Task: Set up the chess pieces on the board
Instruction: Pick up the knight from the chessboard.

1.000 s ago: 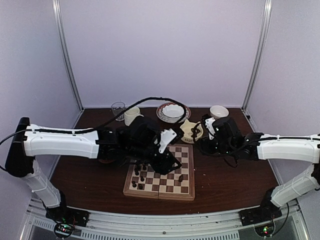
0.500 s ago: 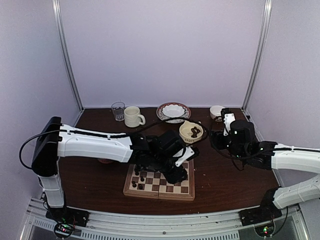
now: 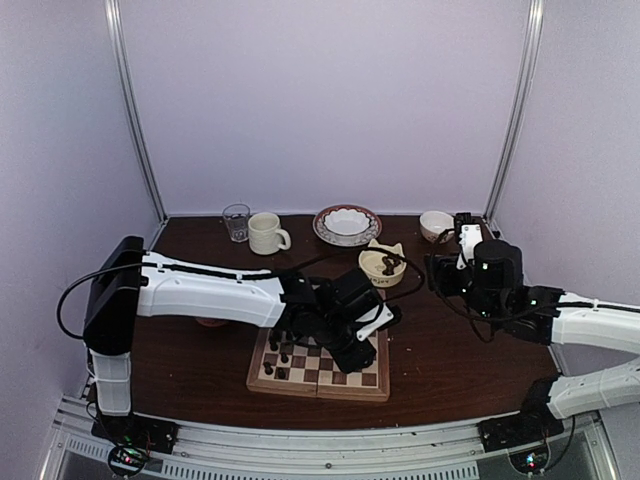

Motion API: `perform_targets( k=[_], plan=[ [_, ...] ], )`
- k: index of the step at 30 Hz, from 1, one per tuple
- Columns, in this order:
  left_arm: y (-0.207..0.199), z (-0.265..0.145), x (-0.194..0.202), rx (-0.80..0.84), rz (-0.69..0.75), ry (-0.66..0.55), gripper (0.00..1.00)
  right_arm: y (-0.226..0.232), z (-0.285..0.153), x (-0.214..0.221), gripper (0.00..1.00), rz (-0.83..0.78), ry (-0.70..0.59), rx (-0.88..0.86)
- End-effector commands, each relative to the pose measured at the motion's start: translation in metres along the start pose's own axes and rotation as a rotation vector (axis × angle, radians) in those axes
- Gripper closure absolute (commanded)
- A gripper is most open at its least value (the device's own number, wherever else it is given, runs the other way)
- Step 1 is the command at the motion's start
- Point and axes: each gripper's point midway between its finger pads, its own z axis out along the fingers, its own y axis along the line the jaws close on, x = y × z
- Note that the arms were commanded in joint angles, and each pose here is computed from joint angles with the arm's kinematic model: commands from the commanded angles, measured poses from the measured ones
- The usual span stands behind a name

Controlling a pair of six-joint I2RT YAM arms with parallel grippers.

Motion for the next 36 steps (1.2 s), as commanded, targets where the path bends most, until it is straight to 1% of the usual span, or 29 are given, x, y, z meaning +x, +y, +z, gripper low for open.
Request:
perform_targets(
  k=[1, 6, 19, 21, 23, 27, 30, 32, 36],
  plan=[
    [0.007, 0.000, -0.009, -0.041, 0.003, -0.014, 0.54, -0.006, -0.003, -0.006, 0.37, 0.020, -0.036, 0.016],
    [0.009, 0.004, -0.008, -0.053, -0.003, -0.006, 0.55, -0.005, -0.004, -0.008, 0.37, 0.020, -0.038, 0.009],
    [0.014, 0.013, -0.006, -0.084, -0.004, 0.022, 0.65, -0.001, -0.004, -0.007, 0.37, 0.017, -0.032, -0.013],
    [0.015, 0.013, -0.006, -0.090, -0.005, 0.026, 0.69, -0.001, -0.004, -0.007, 0.37, 0.017, -0.032, -0.014],
    [0.015, 0.014, -0.005, -0.091, -0.004, 0.030, 0.76, -0.001, -0.004, -0.007, 0.37, 0.016, -0.032, -0.016],
    [0.017, 0.015, -0.005, -0.100, -0.004, 0.036, 0.88, 0.000, -0.004, -0.007, 0.37, 0.015, -0.032, -0.018],
    [0.020, 0.009, -0.008, -0.122, -0.007, 0.036, 0.98, 0.000, -0.004, -0.008, 0.37, 0.016, -0.034, -0.020],
    [0.025, -0.002, -0.010, -0.152, -0.014, 0.033, 1.00, 0.000, -0.004, -0.007, 0.37, 0.015, -0.032, -0.020],
    [0.034, -0.035, -0.016, -0.187, -0.029, -0.019, 1.00, 0.000, -0.004, -0.006, 0.37, 0.012, -0.031, -0.019]
  ],
)
